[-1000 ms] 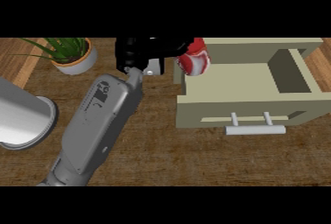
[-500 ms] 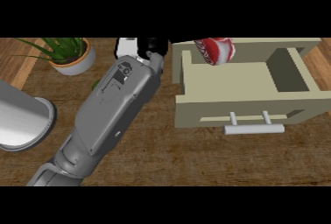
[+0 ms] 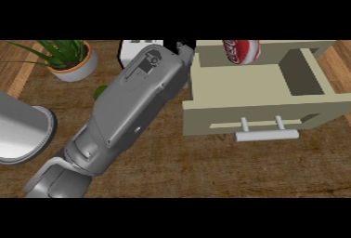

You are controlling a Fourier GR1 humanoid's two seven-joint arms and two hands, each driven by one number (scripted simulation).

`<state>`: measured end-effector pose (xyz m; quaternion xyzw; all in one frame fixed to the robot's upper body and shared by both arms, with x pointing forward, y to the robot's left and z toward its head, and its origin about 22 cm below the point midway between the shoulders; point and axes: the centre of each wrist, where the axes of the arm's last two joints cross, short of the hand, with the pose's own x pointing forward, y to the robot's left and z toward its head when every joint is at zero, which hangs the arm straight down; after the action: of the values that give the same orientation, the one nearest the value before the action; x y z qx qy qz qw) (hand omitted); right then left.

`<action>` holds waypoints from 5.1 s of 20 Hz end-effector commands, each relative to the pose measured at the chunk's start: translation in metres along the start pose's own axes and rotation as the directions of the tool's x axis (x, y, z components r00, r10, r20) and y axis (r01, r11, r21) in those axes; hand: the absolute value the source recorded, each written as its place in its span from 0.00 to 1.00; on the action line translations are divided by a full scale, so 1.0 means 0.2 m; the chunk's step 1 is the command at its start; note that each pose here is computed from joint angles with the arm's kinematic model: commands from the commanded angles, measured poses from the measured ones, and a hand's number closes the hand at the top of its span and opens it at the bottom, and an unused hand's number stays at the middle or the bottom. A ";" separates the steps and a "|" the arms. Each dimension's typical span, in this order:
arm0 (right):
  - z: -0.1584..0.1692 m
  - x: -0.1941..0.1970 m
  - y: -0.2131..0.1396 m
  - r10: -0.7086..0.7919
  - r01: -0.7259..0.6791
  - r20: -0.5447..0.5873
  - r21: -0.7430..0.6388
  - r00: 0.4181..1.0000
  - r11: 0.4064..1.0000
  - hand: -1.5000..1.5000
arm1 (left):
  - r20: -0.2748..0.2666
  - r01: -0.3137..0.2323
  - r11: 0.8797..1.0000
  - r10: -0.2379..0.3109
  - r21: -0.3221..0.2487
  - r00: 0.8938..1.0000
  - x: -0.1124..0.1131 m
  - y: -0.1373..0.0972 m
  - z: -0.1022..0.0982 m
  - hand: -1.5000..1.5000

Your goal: Pick up the can, place it into the drawer and close the drawer

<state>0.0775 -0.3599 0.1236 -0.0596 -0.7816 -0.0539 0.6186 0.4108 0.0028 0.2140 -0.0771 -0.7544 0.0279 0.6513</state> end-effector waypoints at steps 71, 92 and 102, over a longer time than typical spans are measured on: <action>-0.83 -0.01 0.80 0.706 -0.809 0.450 0.067 0.546 0.583 0.00 | 0.012 0.047 0.986 -0.050 0.159 0.999 -0.10 -0.03 -0.05 0.00; -1.22 -0.72 1.07 0.881 -0.965 0.395 0.095 0.261 0.244 0.00 | 0.022 0.076 0.973 -0.083 0.218 0.996 0.06 0.36 -0.04 0.00; -1.39 -0.80 1.08 0.924 -0.985 0.351 -0.016 0.153 0.170 0.00 | -0.003 0.082 0.977 -0.083 0.196 0.997 0.02 0.49 0.03 0.00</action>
<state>0.4103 -0.1971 0.0508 -0.4793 -0.6522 0.4512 0.3760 0.4154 0.0873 0.2129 0.0204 -0.7538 0.0754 0.6525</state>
